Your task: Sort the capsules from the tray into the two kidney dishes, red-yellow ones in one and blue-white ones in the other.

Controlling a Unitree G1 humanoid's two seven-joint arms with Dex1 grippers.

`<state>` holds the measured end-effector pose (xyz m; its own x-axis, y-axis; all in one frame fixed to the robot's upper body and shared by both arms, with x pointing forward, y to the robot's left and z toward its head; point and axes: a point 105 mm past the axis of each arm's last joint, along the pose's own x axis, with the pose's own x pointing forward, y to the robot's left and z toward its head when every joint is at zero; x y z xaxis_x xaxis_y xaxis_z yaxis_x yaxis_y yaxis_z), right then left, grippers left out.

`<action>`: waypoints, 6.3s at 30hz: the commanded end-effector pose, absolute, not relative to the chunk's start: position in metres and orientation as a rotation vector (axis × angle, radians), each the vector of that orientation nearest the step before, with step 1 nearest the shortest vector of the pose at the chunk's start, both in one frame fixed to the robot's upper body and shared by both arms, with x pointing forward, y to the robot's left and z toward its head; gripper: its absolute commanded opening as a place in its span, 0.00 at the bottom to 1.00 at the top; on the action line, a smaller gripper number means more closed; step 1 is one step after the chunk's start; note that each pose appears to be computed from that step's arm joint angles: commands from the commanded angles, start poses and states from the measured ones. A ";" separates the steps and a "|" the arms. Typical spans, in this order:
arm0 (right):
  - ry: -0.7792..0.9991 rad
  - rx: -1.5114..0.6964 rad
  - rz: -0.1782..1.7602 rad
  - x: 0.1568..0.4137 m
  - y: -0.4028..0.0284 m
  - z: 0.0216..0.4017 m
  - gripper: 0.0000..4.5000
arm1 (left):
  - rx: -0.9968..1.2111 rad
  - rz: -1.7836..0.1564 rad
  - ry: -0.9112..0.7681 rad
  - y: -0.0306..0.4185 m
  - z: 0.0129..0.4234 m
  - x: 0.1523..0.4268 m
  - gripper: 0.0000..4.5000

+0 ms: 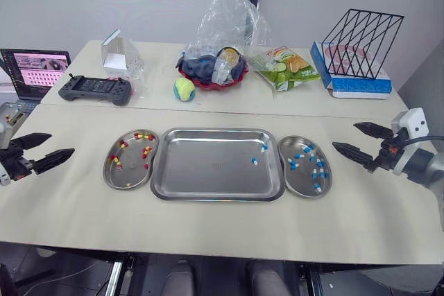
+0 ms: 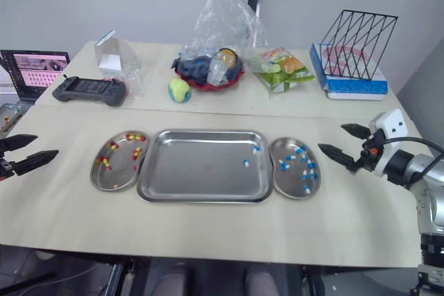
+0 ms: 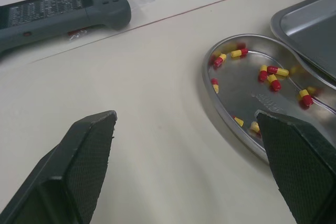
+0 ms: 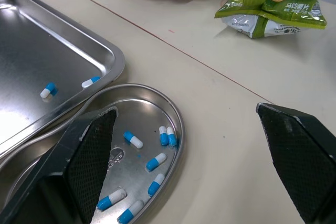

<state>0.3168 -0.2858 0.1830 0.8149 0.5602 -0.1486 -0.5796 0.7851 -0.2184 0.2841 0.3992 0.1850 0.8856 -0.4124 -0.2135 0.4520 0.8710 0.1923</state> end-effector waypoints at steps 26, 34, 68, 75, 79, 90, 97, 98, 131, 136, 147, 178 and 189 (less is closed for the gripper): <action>0.035 -0.271 0.496 0.314 -0.328 0.180 1.00 | 0.263 -0.425 0.107 0.404 0.179 0.263 0.99; 0.029 -0.255 0.526 0.312 -0.316 0.181 1.00 | 0.244 -0.515 0.088 0.388 0.185 0.267 0.99; 0.250 -0.161 0.686 0.339 -0.066 0.138 1.00 | 0.220 -0.827 0.118 0.309 0.181 0.234 0.99; 0.294 -0.200 0.655 0.335 -0.067 0.130 1.00 | 0.222 -0.817 0.122 0.309 0.180 0.233 0.99; 0.330 -0.232 0.636 0.333 -0.068 0.120 1.00 | 0.222 -0.813 0.124 0.309 0.178 0.234 0.99; 0.398 -0.210 0.589 0.328 -0.062 0.103 0.50 | 0.236 -0.802 0.134 0.313 0.181 0.237 1.00; 0.401 -0.230 0.592 0.326 -0.060 0.103 0.01 | 0.224 -0.799 0.172 0.314 0.175 0.240 1.00; 0.400 -0.241 0.597 0.326 -0.060 0.103 0.01 | 0.226 -0.796 0.167 0.315 0.175 0.241 1.00; 0.349 -0.203 0.691 0.332 -0.198 0.139 0.23 | 0.264 -0.822 0.090 0.307 0.179 0.255 1.00; 0.326 -0.210 0.693 0.332 -0.206 0.147 0.61 | 0.268 -0.816 0.086 0.308 0.180 0.256 1.00; 0.141 -0.160 0.468 0.341 -0.294 0.188 1.00 | 0.266 -0.624 0.072 0.346 0.167 0.258 1.00; 0.014 -0.091 0.224 0.314 -0.368 0.149 1.00 | 0.285 -0.379 0.079 0.397 0.148 0.253 1.00; 0.012 -0.105 0.257 0.317 -0.359 0.155 1.00 | 0.291 -0.384 0.064 0.396 0.152 0.254 1.00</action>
